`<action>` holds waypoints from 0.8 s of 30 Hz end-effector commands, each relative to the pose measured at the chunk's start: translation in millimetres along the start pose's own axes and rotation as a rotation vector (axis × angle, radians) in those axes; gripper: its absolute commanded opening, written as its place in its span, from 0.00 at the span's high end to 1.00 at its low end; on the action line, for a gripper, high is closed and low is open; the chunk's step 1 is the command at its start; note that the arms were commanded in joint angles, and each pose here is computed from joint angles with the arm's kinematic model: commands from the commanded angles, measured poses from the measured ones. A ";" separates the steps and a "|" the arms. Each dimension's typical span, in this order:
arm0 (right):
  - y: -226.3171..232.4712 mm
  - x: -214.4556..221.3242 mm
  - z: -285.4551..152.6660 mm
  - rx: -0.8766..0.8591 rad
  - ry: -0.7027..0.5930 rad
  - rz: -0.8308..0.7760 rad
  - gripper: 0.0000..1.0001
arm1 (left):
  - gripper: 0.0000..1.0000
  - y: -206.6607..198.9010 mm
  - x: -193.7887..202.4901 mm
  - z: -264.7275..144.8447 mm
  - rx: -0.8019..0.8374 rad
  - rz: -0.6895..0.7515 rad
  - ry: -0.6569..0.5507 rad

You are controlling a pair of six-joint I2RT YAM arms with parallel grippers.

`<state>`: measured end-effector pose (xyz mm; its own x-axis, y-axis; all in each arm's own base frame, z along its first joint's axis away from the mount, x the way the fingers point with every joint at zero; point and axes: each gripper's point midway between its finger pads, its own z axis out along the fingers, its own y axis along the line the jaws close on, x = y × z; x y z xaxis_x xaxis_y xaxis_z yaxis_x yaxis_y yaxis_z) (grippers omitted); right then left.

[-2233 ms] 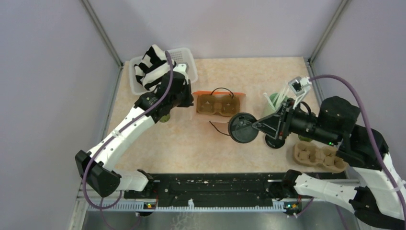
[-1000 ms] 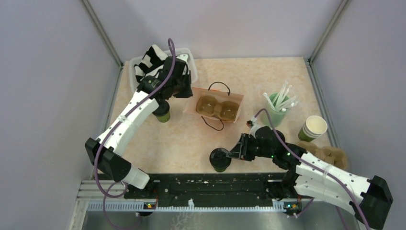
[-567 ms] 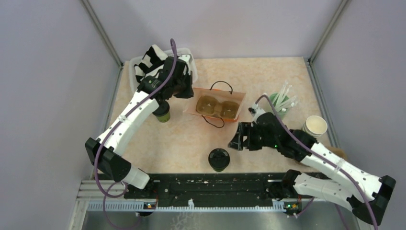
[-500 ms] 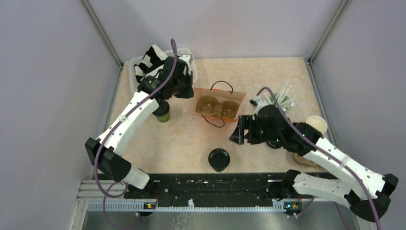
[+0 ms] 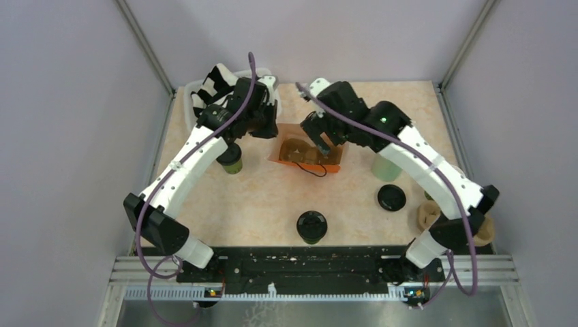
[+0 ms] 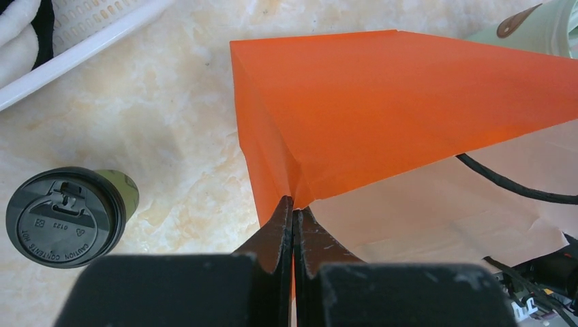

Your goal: Pack the takeout coffee

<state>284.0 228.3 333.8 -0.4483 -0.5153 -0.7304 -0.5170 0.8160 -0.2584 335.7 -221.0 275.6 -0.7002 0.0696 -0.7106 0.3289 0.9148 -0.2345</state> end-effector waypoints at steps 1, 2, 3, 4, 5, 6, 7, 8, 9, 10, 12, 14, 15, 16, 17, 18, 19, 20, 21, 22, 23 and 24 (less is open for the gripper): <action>-12.8 -17.5 30.7 0.035 -0.008 -0.384 0.05 | 1.00 -5.6 -13.7 -5.4 0.027 0.037 -0.031; -9.9 -18.3 38.9 0.026 -0.006 -0.418 0.05 | 1.00 -5.3 -13.1 -4.9 0.027 0.043 -0.028; -5.8 -18.0 47.8 0.014 -0.005 -0.445 0.05 | 1.00 -4.4 -11.9 -3.8 0.023 0.046 -0.021; -1.1 -17.7 54.9 -0.004 -0.008 -0.469 0.05 | 1.00 -4.0 -11.4 -3.3 0.021 0.050 -0.016; 2.7 -19.2 62.5 -0.014 -0.019 -0.481 0.06 | 1.00 -3.9 -11.8 -3.3 0.020 0.051 -0.015; 4.8 -18.4 70.7 -0.012 -0.019 -0.492 0.09 | 1.00 -4.5 -12.9 -4.1 0.021 0.052 -0.016; 7.4 -17.3 77.6 -0.013 -0.013 -0.495 0.15 | 1.00 -4.8 -15.1 -5.0 0.019 0.054 -0.017; 9.8 -16.1 83.6 -0.016 -0.002 -0.493 0.24 | 0.97 -5.1 -17.8 -7.3 0.016 0.054 -0.018; 11.7 -14.7 89.5 -0.015 0.012 -0.471 0.33 | 0.85 -5.6 -22.8 -12.1 0.012 0.053 -0.024; 14.6 -12.4 93.9 -0.020 0.032 -0.455 0.44 | 0.67 -6.0 -27.2 -18.7 0.006 0.052 -0.027; 17.2 -9.1 99.9 -0.011 0.066 -0.400 0.68 | 0.36 1.6 -34.8 -36.0 -0.050 0.040 -0.035; 20.5 -4.1 100.9 -0.010 0.096 -0.327 0.91 | 0.11 6.7 -33.5 -57.3 -0.086 0.019 -0.032; 21.4 -1.1 99.7 -0.002 0.112 -0.276 0.97 | 0.03 8.2 -32.3 -68.3 -0.095 0.004 -0.039; 19.3 0.2 97.5 0.018 0.123 -0.228 1.00 | 0.02 10.6 -29.9 -77.2 -0.105 -0.009 -0.044; 19.4 2.0 94.6 0.024 0.134 -0.182 1.00 | 0.02 14.4 -25.6 -85.8 -0.123 -0.032 -0.047; 21.3 2.8 90.4 0.019 0.140 -0.139 1.00 | 0.02 17.8 -20.6 -93.5 -0.141 -0.059 -0.050; 22.5 0.3 86.5 0.017 0.135 -0.089 1.00 | 0.02 19.8 -15.4 -99.2 -0.148 -0.092 -0.053; 23.9 -2.0 82.3 0.014 0.130 -0.037 1.00 | 0.02 19.5 -11.0 -103.9 -0.141 -0.132 -0.058; 25.2 -4.3 78.3 0.009 0.124 0.010 1.00 | 0.01 16.3 -6.0 -104.7 -0.120 -0.179 -0.054; 26.7 -6.5 74.3 0.004 0.119 0.052 1.00 | 0.02 8.6 -3.6 -104.7 -0.074 -0.218 -0.056; 27.2 -7.4 70.4 0.003 0.117 0.091 1.00 | 0.02 -1.6 -4.0 -103.2 -0.015 -0.244 -0.061; 28.5 -7.2 68.1 0.002 0.118 0.128 1.00 | 0.02 -14.0 -2.6 -100.9 0.051 -0.275 -0.050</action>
<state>328.4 279.0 283.6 -0.4599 -0.6105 -0.6448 -0.5795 0.7566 -0.3030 299.1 -169.1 322.9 -0.7234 -0.0536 -0.6883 0.1386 0.9654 -0.2208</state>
